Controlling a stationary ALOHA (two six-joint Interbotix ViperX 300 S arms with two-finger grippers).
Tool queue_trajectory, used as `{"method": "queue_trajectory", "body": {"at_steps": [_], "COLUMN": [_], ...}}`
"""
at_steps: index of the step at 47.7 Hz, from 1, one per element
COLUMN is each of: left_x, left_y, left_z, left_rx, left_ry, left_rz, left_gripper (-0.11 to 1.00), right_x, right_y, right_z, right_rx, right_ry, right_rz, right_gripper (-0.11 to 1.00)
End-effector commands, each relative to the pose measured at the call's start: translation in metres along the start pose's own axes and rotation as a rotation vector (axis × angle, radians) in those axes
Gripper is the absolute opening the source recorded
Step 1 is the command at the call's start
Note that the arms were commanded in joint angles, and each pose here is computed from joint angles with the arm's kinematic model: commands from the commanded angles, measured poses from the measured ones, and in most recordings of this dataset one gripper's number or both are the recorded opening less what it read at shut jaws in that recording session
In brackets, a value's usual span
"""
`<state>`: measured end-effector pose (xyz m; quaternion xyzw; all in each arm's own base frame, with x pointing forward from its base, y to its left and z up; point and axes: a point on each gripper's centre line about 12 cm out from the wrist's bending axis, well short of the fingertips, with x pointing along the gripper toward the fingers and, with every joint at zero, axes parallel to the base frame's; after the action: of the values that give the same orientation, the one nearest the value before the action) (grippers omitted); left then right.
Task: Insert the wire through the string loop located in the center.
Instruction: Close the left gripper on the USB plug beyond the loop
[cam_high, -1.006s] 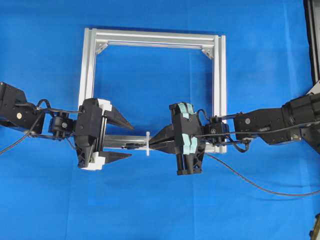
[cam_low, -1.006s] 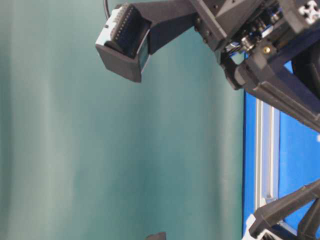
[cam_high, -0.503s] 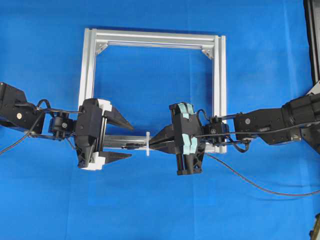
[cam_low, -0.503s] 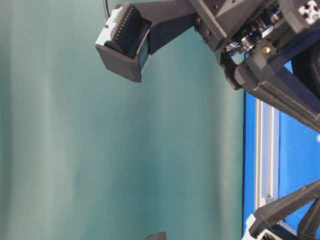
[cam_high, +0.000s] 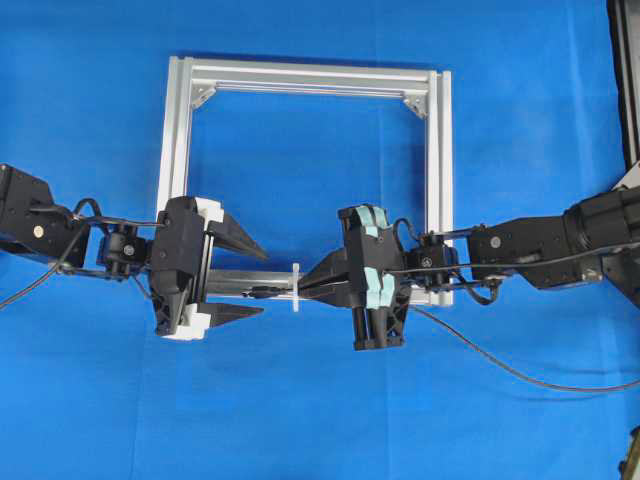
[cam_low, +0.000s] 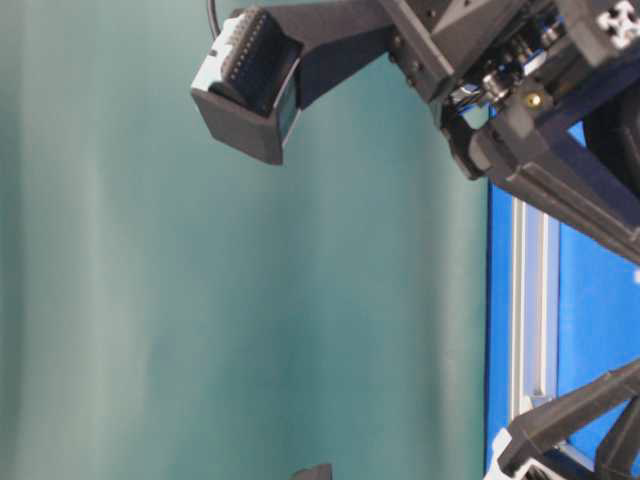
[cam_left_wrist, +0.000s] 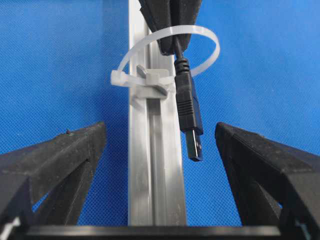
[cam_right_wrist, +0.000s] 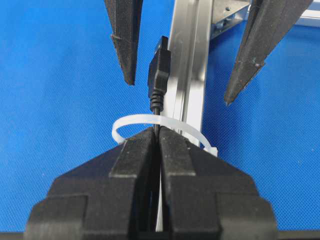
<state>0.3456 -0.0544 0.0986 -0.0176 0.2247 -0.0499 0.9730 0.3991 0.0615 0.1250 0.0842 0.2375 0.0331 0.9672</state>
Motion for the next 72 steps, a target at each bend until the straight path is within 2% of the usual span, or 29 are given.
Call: {"method": "queue_trajectory", "body": {"at_steps": [1, 12, 17, 19, 29, 31, 57, 61, 64, 72], "left_x": [-0.0002, -0.0002, 0.0004, 0.0004, -0.0007, -0.0009, -0.0009, -0.0007, -0.0007, -0.0007], "left_y": [-0.0003, -0.0002, -0.0005, -0.0004, 0.0046, 0.0047, 0.0046, 0.0046, 0.0045, 0.0045], "left_z": [0.0086, 0.0095, 0.0118, 0.0120, 0.0121, 0.0115, 0.0113, 0.0119, 0.0119, 0.0117], "left_rx": [-0.001, -0.004, -0.004, -0.007, -0.038, -0.038, -0.037, -0.040, -0.037, -0.037], "left_ry": [-0.029, -0.031, -0.038, -0.040, -0.042, -0.041, -0.039, -0.041, -0.041, -0.039], "left_rz": [-0.002, -0.001, -0.002, -0.001, 0.011, 0.011, 0.011, 0.011, 0.010, 0.011], "left_gripper": [0.89, 0.88, 0.82, 0.75, 0.12, 0.05, 0.05, 0.05, 0.05, 0.05], "right_x": [-0.0013, -0.0016, -0.0016, -0.0016, -0.0016, -0.0014, -0.0014, -0.0011, -0.0013, -0.0014], "right_y": [0.0015, 0.0016, 0.0016, 0.0016, 0.0016, 0.0018, 0.0028, 0.0026, 0.0028, 0.0025], "right_z": [0.0096, 0.0102, 0.0102, 0.0102, 0.0102, 0.0108, 0.0104, 0.0097, 0.0106, 0.0095], "right_rx": [-0.001, 0.000, -0.001, 0.000, 0.000, -0.001, -0.010, -0.004, -0.004, 0.002], "right_ry": [-0.029, -0.030, -0.030, -0.030, -0.030, -0.032, -0.029, -0.026, -0.028, -0.022], "right_rz": [0.005, 0.005, 0.006, 0.005, 0.005, 0.006, 0.011, 0.010, 0.010, 0.008], "right_gripper": [-0.04, -0.04, -0.04, -0.04, -0.04, -0.04, -0.01, 0.08, 0.20, 0.70]}}
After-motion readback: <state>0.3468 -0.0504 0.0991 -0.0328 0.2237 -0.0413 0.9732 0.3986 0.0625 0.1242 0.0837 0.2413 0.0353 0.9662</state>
